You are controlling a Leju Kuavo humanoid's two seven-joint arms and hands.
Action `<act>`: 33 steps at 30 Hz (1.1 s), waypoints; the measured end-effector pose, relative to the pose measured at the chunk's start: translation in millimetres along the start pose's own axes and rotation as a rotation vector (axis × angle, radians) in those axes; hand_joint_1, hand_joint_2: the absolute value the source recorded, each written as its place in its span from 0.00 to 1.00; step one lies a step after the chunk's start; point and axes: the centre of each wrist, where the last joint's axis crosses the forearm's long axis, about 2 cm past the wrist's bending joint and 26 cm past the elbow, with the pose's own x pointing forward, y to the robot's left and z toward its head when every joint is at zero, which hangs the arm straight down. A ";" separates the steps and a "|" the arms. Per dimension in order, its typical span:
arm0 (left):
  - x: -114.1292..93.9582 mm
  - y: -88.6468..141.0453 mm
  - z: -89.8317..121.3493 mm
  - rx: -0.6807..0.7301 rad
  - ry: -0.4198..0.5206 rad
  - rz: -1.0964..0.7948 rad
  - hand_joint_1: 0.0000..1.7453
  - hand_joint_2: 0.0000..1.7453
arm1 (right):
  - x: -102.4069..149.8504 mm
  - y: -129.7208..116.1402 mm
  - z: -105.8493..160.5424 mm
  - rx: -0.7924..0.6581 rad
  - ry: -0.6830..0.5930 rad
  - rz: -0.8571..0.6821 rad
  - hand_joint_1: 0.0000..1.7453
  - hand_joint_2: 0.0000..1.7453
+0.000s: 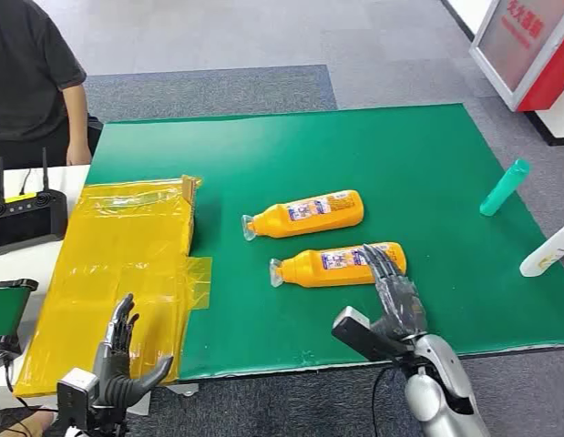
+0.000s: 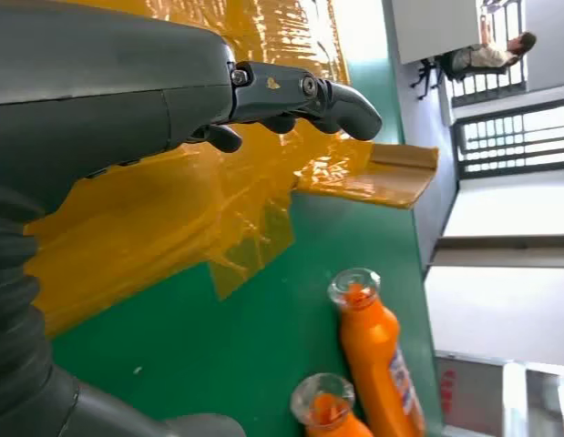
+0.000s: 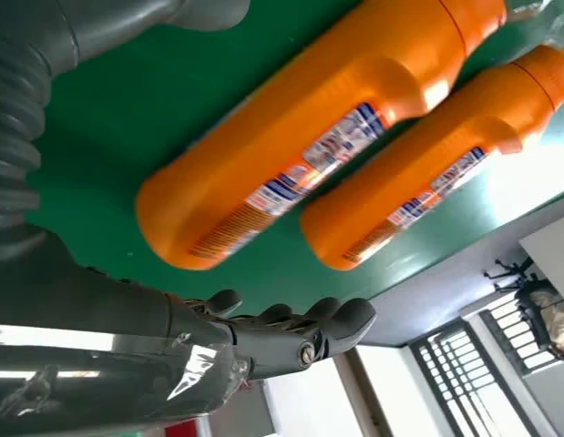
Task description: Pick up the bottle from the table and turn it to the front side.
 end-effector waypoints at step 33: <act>0.4 5.8 -14.3 -0.004 -0.026 -0.009 0.00 1.00 | -9.8 -37.2 -89.0 0.155 0.064 0.239 0.00 1.00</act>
